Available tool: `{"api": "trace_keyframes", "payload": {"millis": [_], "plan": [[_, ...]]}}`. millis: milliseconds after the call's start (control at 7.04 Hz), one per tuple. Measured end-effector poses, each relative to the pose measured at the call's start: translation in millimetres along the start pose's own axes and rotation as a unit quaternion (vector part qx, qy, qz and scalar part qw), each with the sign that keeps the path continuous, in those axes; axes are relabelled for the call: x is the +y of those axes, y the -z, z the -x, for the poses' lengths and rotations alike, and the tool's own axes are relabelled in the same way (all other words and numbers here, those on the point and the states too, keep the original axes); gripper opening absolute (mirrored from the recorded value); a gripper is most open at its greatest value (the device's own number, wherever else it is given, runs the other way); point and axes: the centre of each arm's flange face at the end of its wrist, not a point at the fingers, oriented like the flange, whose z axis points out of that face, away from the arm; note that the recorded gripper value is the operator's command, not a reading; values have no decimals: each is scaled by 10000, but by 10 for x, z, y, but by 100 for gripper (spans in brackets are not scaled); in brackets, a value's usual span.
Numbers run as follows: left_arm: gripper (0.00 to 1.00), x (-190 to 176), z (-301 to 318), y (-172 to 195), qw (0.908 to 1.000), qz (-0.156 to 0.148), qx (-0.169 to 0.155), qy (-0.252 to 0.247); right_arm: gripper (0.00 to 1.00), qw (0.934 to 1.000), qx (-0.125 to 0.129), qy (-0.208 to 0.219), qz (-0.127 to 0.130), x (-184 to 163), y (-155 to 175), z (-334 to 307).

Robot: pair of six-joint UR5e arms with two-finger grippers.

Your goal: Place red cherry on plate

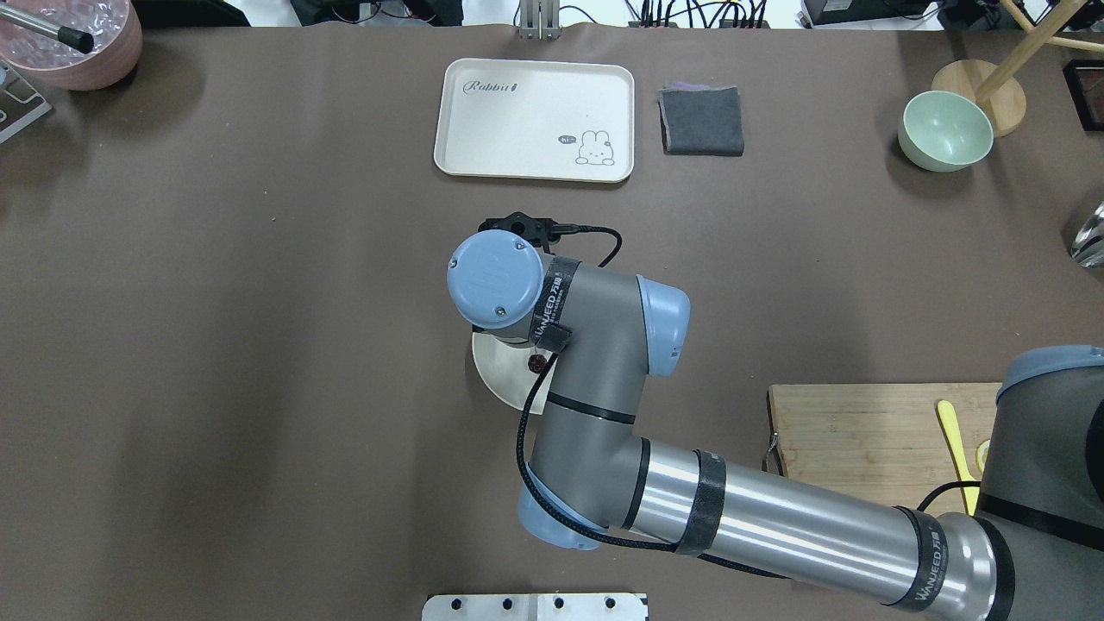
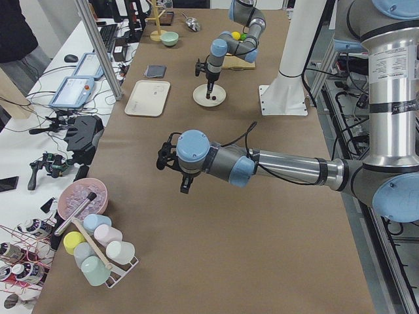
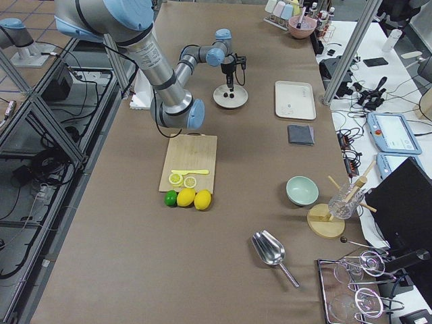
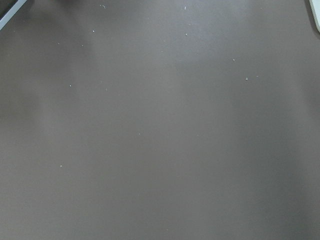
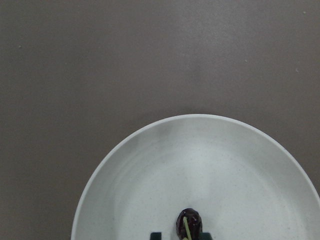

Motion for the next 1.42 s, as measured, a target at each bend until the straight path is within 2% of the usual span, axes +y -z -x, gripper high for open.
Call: {"api": "trace_keyframes", "payload": {"millis": [284,568,710,852,1136,1420], "plan": [[98,-33,31,-16,10000,1,-62,10,99,9999,-111,-59,-9,-210,454,-530],[98,-157,47,-43,9999,3,-119,35,99,9995,-104,171,251,-755,965,-1596],[98,-226,63,-62,9999,17,-128,75,99,9987,-103,340,364,-1068,1102,-2176],[98,-268,77,-72,9998,21,-174,115,99,9973,-144,483,532,-1414,1207,-2867],[98,-365,100,-81,9986,-23,-489,206,99,9928,-206,890,771,-1971,1330,-4532],[98,-383,130,-112,9979,-11,-603,253,99,9867,-173,1309,943,-2356,1257,-6157]]}}
